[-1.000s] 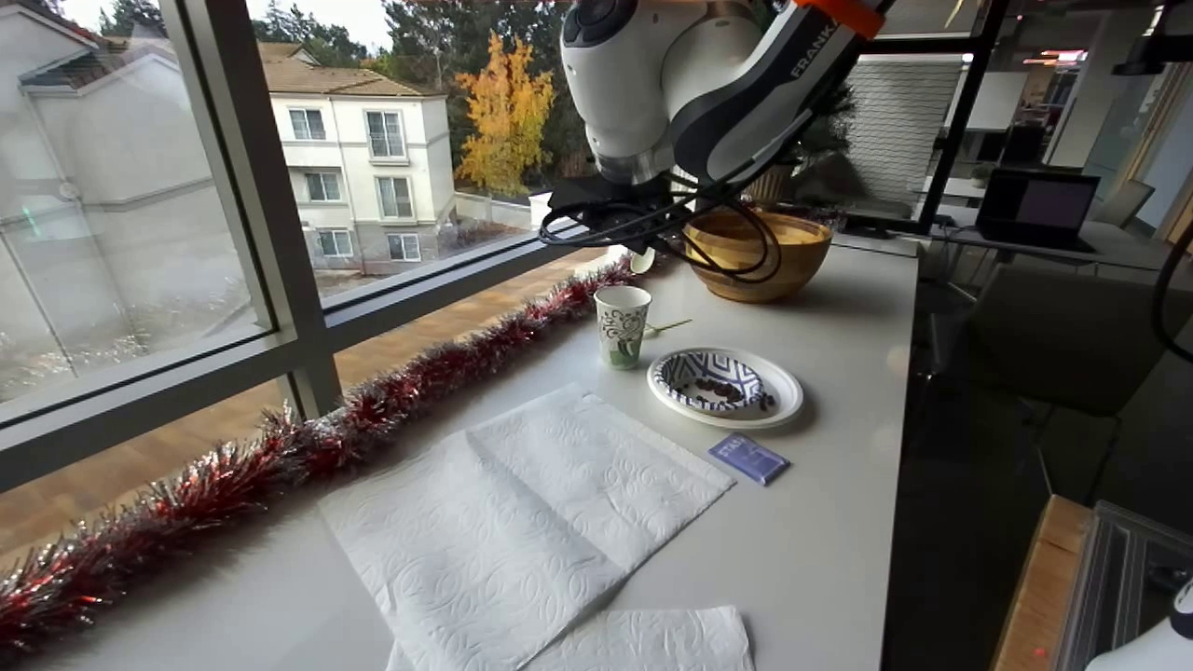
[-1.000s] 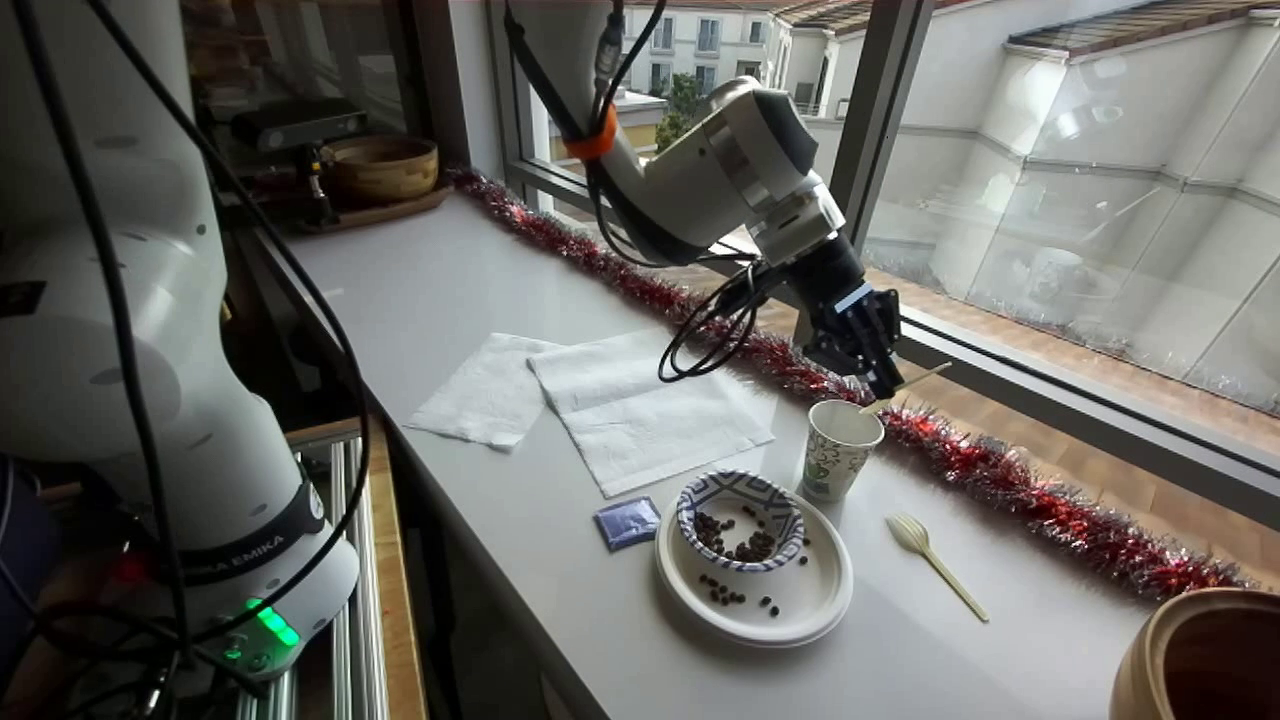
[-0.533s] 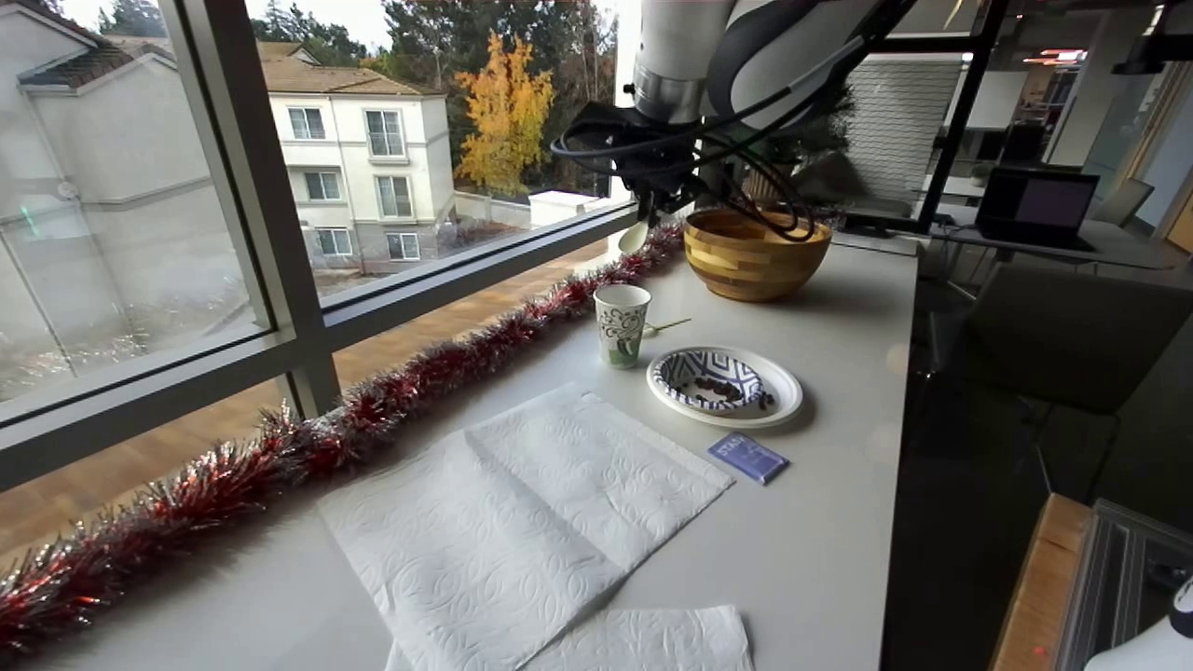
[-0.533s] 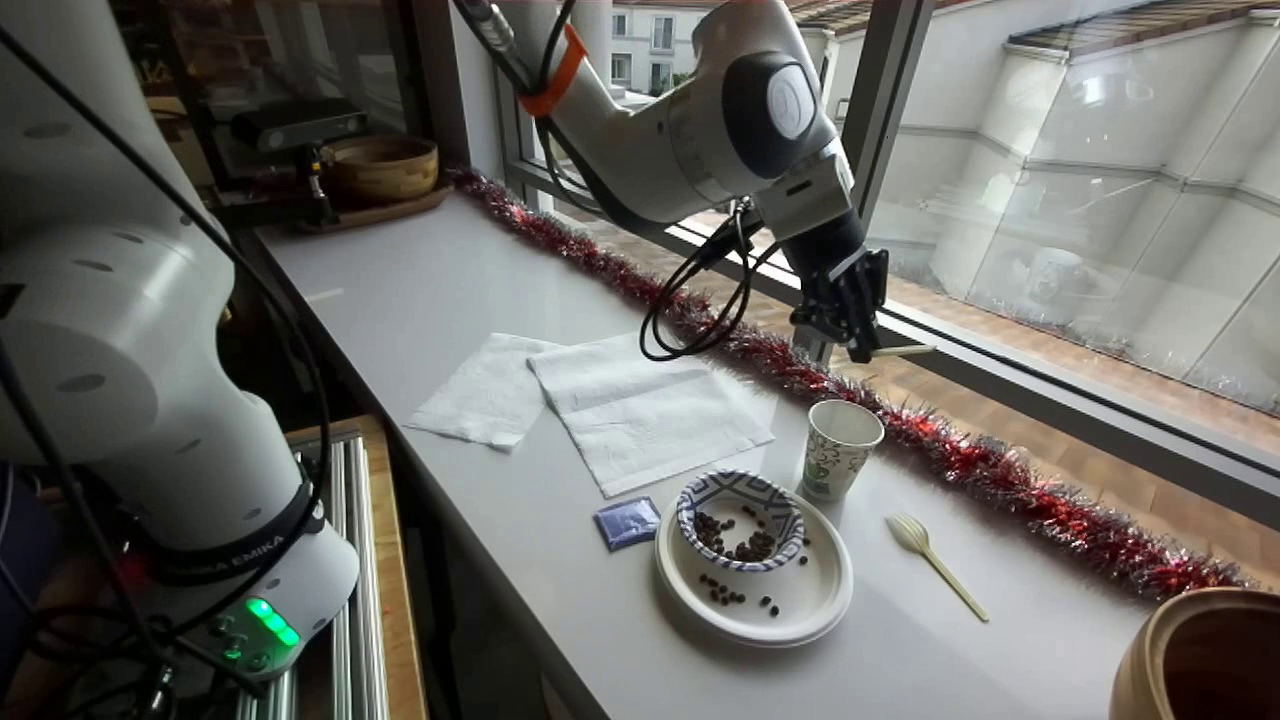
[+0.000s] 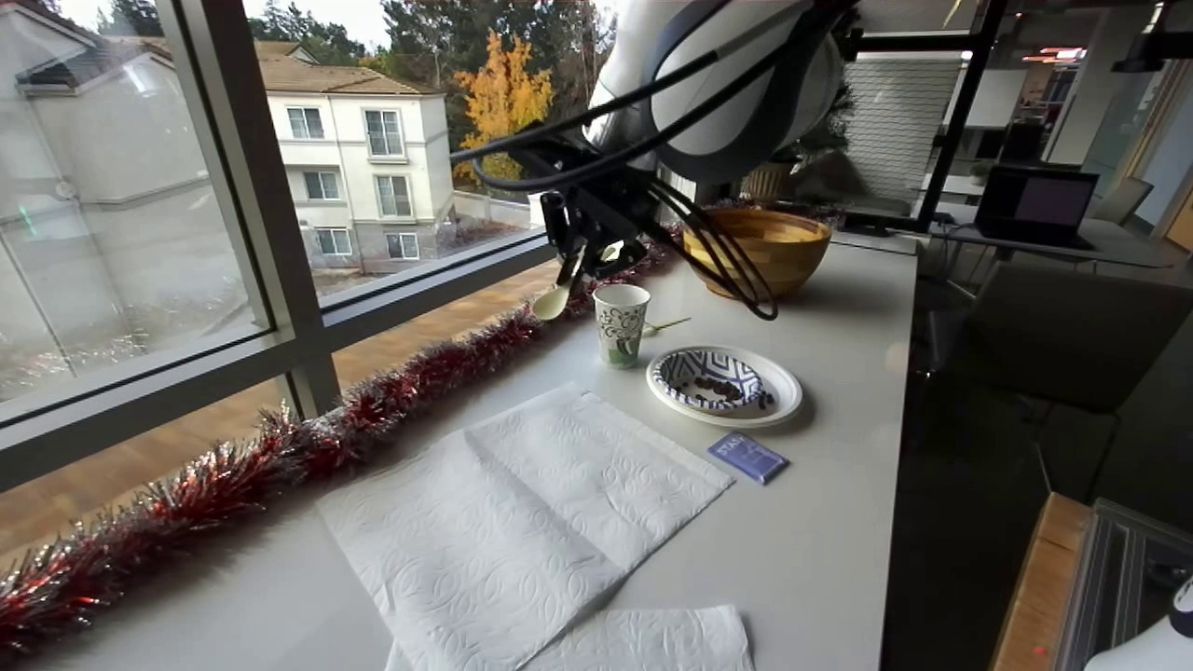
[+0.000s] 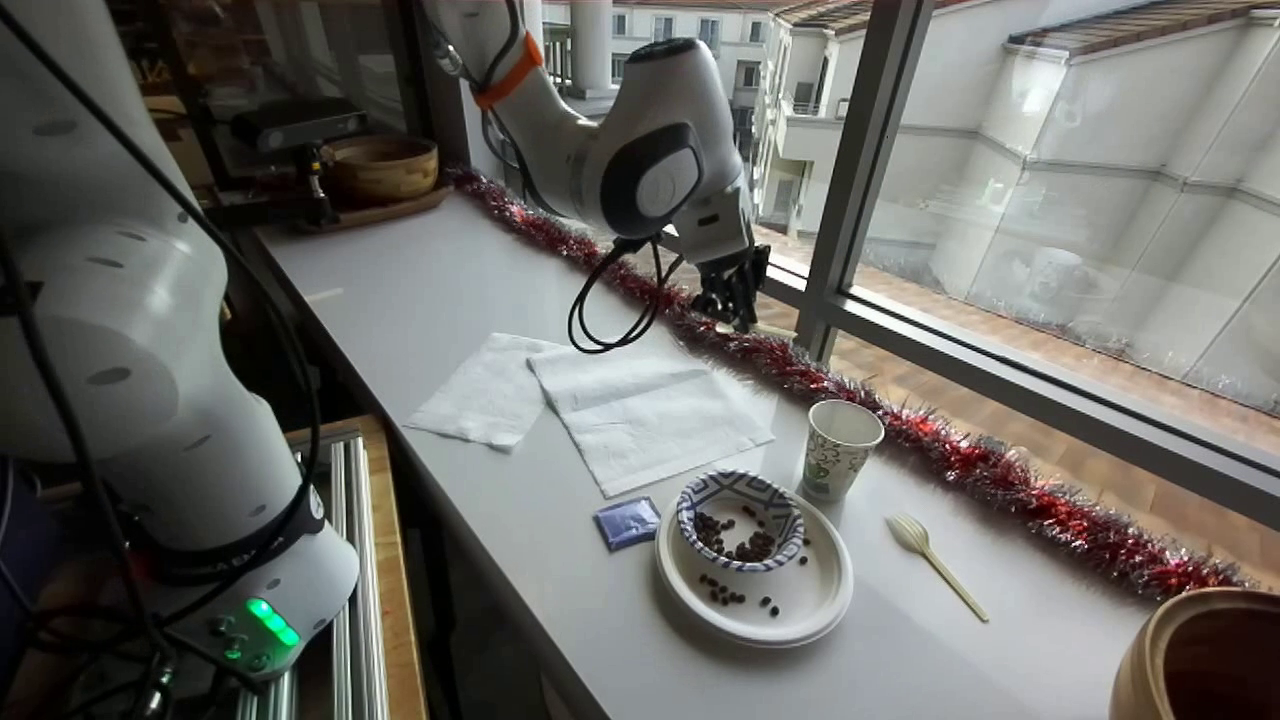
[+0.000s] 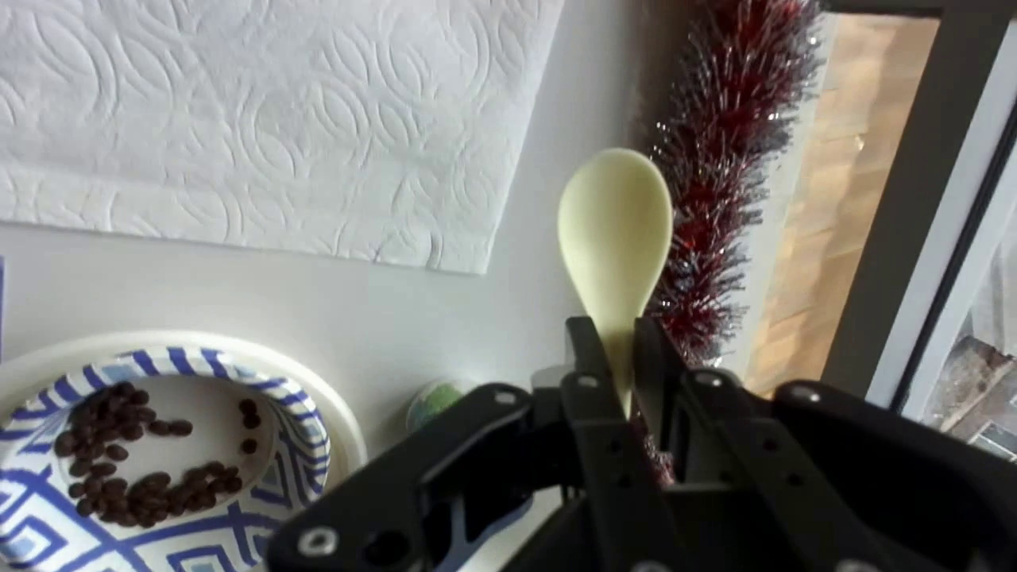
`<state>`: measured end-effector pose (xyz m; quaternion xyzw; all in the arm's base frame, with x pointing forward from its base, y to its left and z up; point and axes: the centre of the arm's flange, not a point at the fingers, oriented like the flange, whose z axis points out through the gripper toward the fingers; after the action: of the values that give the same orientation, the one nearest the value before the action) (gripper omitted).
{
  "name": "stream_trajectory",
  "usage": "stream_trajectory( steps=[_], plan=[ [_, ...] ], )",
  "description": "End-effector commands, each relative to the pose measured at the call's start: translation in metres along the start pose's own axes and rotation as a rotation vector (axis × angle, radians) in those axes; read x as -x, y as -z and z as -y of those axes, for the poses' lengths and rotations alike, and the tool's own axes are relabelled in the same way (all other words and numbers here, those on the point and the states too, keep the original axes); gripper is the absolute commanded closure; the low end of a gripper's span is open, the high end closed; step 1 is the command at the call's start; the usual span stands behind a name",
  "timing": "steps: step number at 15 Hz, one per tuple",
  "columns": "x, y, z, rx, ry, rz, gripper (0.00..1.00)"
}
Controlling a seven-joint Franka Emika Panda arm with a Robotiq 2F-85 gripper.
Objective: Take a scoop out of the bowl using the spoon and empty it into the cup then place the spoon back
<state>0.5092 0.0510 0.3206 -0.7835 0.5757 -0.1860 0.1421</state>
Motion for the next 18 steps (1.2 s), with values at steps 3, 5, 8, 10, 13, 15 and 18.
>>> stream_trajectory(
  steps=[3, 5, 8, 10, 13, 15, 18],
  plan=[
    [0.052, -0.034, 0.014, 0.002, 0.004, 0.279, 0.96],
    [0.062, -0.05, 0.022, 0.014, -0.032, 0.369, 0.96],
    [0.041, -0.069, 0.033, 0.028, -0.115, 0.468, 0.96],
    [0.011, -0.079, 0.031, 0.074, -0.145, 0.51, 0.96],
    [0.011, -0.081, 0.028, 0.058, -0.14, 0.485, 0.85],
    [0.011, -0.083, 0.029, 0.058, -0.14, 0.493, 0.85],
    [0.016, -0.096, 0.024, 0.092, -0.151, 0.469, 0.96]
  ],
)
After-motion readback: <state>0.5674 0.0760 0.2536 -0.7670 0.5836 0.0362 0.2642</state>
